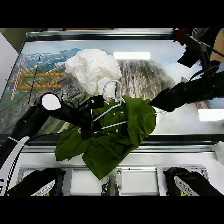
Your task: Fold the clothes and pants, and hang the long-sleeved shirts on hangers.
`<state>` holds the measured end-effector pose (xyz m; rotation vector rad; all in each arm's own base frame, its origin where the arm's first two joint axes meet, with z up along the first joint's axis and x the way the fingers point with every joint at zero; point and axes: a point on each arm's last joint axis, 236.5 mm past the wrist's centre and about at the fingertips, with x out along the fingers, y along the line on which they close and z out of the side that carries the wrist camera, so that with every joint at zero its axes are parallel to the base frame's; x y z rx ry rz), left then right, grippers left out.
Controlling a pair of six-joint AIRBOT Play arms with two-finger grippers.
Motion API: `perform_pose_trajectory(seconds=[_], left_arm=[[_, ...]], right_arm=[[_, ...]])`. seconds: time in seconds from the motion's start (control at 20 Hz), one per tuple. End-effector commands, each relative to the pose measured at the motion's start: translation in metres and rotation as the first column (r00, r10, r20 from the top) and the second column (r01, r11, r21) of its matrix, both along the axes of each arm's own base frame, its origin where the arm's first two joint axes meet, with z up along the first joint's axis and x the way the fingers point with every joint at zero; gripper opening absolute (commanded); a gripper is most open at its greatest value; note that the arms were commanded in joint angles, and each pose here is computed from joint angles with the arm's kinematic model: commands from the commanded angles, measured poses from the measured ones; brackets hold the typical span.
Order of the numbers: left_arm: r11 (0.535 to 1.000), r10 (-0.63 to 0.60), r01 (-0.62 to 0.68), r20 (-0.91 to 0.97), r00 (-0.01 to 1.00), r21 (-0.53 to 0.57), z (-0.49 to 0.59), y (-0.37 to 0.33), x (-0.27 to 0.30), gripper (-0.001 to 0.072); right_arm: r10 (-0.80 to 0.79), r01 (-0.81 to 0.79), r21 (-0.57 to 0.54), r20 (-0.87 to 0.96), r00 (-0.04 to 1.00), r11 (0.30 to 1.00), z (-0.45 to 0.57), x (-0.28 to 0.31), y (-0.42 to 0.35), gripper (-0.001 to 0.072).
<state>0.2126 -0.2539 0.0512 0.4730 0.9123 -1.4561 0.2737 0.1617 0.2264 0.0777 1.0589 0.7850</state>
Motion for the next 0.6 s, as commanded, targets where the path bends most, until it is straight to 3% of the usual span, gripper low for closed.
perform_pose_trajectory(seconds=[0.0, 0.25, 0.45, 0.55], left_arm=[[1.0, 0.0, 0.0, 0.0, 1.0, 0.001, 0.0, 0.0, 0.0, 0.0017], [1.0, -0.005, 0.005, -0.006, 1.0, 0.003, -0.001, 0.0, -0.001, 0.0017], [1.0, -0.007, 0.007, -0.006, 1.0, 0.003, -0.001, 0.0, -0.002, 0.0016], [0.999, -0.033, 0.033, 0.016, 0.999, 0.0, -0.001, 0.001, -0.002, 0.0017]], right_arm=[[-0.025, 0.024, 0.023, 0.004, 1.0, 0.999, -0.006, 0.023, -0.018, 0.0682], [0.291, -0.283, -0.069, 0.234, 0.928, 0.957, -0.013, 0.028, -0.028, 0.0682], [0.352, -0.419, 0.129, 0.358, 0.865, 0.899, -0.008, 0.017, -0.058, 0.0682], [0.287, -0.404, 0.204, 0.435, 0.853, 0.892, -0.013, 0.024, -0.078, 0.0682]])
